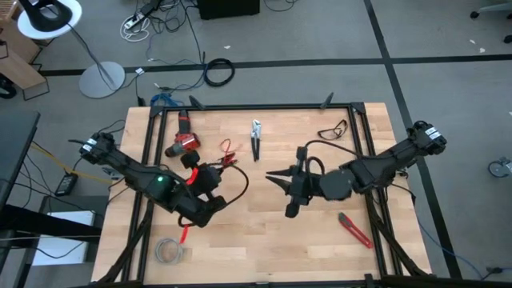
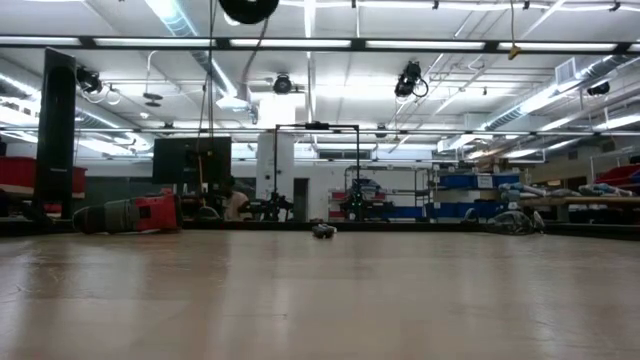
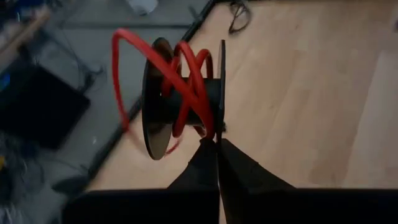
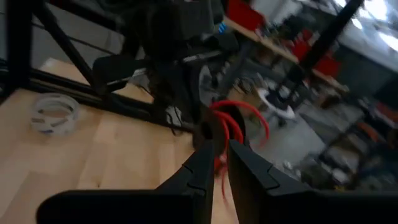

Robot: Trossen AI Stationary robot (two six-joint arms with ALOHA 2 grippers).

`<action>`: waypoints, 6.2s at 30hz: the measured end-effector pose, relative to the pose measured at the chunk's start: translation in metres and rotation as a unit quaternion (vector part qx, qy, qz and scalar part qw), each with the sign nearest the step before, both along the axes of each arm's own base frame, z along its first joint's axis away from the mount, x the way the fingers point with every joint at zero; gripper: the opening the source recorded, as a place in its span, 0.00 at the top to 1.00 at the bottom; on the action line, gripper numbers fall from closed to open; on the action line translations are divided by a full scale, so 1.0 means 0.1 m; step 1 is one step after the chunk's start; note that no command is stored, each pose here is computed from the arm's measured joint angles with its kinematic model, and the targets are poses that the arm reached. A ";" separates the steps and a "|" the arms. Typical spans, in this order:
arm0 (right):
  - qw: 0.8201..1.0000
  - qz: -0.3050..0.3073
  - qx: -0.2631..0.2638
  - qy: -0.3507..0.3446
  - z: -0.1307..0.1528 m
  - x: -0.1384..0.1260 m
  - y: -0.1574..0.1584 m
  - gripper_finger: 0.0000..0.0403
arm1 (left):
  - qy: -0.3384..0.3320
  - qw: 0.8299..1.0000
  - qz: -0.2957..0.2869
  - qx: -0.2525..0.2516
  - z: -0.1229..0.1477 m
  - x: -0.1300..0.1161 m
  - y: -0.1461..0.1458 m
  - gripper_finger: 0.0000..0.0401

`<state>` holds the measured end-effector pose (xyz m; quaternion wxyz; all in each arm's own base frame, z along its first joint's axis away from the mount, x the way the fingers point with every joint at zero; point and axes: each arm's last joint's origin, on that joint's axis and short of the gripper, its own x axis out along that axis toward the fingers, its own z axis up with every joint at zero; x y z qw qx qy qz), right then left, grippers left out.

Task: Coil cords
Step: Coil the red wire onto the black spool

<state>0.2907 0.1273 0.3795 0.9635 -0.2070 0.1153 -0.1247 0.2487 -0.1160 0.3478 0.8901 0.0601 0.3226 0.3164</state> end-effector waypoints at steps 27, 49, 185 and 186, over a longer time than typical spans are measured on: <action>0.977 0.211 0.014 0.011 0.00 0.32 -0.67 0.89 | 0.081 0.980 -0.176 0.047 0.14 0.02 -0.18 1.00; 0.983 0.170 0.035 0.054 -0.21 0.47 -0.69 0.89 | 0.022 0.980 -0.188 0.065 0.23 0.12 -0.25 1.00; 0.988 0.077 0.120 0.054 -0.06 -0.06 -0.10 1.00 | -0.180 0.963 -0.199 0.012 0.21 0.38 -0.45 0.68; 0.988 0.081 0.120 0.048 -0.05 -0.06 -0.10 1.00 | -0.177 0.964 -0.199 0.008 0.22 0.37 -0.45 0.68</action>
